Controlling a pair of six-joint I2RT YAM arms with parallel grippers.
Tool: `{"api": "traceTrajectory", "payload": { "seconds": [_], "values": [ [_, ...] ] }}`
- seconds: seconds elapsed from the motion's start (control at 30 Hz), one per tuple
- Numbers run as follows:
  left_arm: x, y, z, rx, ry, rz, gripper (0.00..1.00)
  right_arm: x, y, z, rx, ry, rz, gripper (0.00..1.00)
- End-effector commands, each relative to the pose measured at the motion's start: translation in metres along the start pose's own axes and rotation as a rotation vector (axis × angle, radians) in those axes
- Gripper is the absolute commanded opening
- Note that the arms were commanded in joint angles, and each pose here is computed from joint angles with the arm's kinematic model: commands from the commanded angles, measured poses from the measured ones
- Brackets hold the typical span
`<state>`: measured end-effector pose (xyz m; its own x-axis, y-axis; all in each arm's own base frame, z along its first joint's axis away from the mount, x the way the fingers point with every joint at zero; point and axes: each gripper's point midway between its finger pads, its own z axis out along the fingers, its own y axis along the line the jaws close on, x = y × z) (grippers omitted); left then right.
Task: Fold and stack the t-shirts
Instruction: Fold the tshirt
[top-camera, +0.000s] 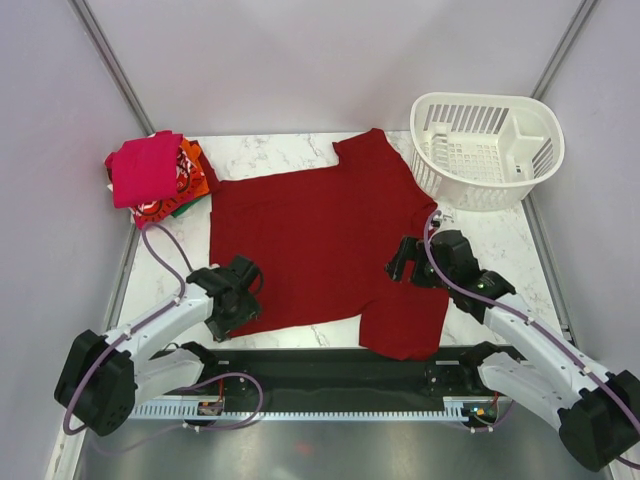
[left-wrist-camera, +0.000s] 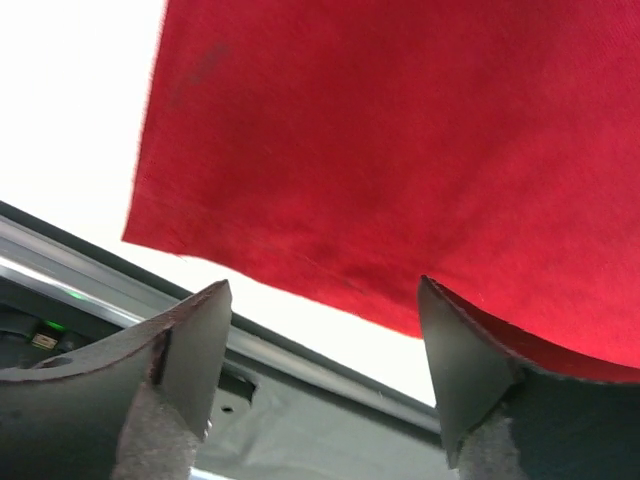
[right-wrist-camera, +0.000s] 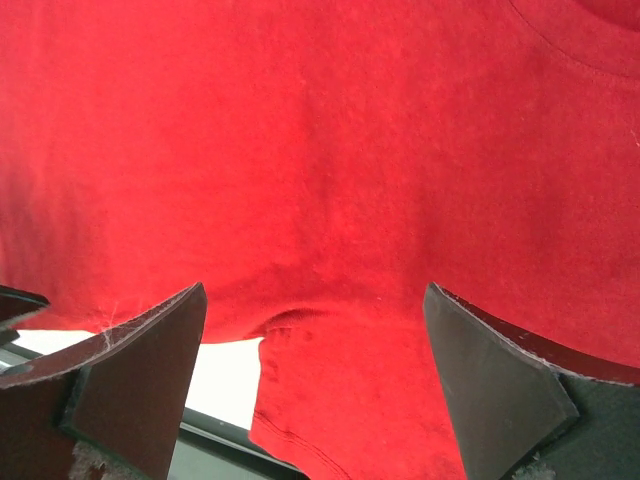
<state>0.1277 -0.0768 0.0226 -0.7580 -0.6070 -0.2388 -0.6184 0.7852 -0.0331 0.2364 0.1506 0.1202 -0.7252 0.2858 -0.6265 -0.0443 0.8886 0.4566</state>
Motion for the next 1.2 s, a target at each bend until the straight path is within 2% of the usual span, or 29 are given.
{"api": "traceTrajectory", "payload": {
  "seconds": [0.0, 0.17, 0.27, 0.37, 0.4, 0.47, 0.5, 0.57, 0.63, 0.67, 0.73, 0.9, 1.03, 1.17],
  "values": [
    [-0.018, 0.008, 0.007, -0.070, -0.107, -0.077, 0.80, 0.003, -0.006, -0.002, 0.016, 0.000, -0.024, 0.98],
    [-0.029, 0.003, 0.009, -0.094, -0.146, -0.082, 0.77, 0.007, -0.008, -0.001, 0.013, 0.010, -0.027, 0.98],
    [-0.033, -0.002, 0.015, -0.104, -0.162, -0.075, 0.70, 0.005, -0.006, 0.001, 0.017, 0.015, -0.033, 0.98],
    [-0.030, -0.008, 0.024, -0.097, -0.147, -0.069, 0.53, 0.004, -0.005, -0.002, 0.016, 0.017, -0.031, 0.98],
    [-0.030, -0.009, 0.026, -0.093, -0.146, -0.060, 0.40, 0.006, -0.008, -0.004, 0.029, 0.027, -0.031, 0.98],
    [-0.029, -0.011, 0.030, -0.094, -0.142, -0.047, 0.26, -0.001, -0.015, -0.012, 0.076, -0.006, -0.027, 0.98],
    [-0.032, -0.016, 0.029, -0.079, -0.148, -0.034, 0.14, 0.005, -0.028, -0.020, 0.142, 0.017, -0.024, 0.98],
    [-0.036, -0.023, 0.027, -0.064, -0.158, -0.025, 0.04, 0.000, -0.032, -0.033, 0.196, -0.033, 0.027, 0.98],
    [-0.040, -0.027, 0.024, -0.053, -0.170, -0.007, 0.02, 0.010, -0.025, -0.038, 0.179, 0.001, 0.082, 0.98],
    [-0.043, -0.029, 0.022, -0.047, -0.180, -0.002, 0.02, 0.023, -0.011, -0.037, 0.111, 0.073, 0.118, 0.98],
    [-0.052, -0.035, 0.016, -0.028, -0.214, 0.004, 0.02, 0.043, -0.007, -0.035, 0.108, 0.147, 0.141, 0.98],
    [-0.081, -0.044, 0.003, 0.013, -0.268, 0.000, 0.02, 0.081, -0.047, -0.034, 0.323, 0.179, 0.152, 0.98],
    [-0.092, -0.052, -0.001, 0.086, -0.280, 0.003, 0.02, 0.094, -0.052, -0.038, 0.428, 0.192, 0.100, 0.98],
    [-0.086, -0.059, 0.000, 0.137, -0.256, 0.049, 0.02, 0.139, -0.045, -0.041, 0.490, 0.299, -0.014, 0.98]
  ]
}}
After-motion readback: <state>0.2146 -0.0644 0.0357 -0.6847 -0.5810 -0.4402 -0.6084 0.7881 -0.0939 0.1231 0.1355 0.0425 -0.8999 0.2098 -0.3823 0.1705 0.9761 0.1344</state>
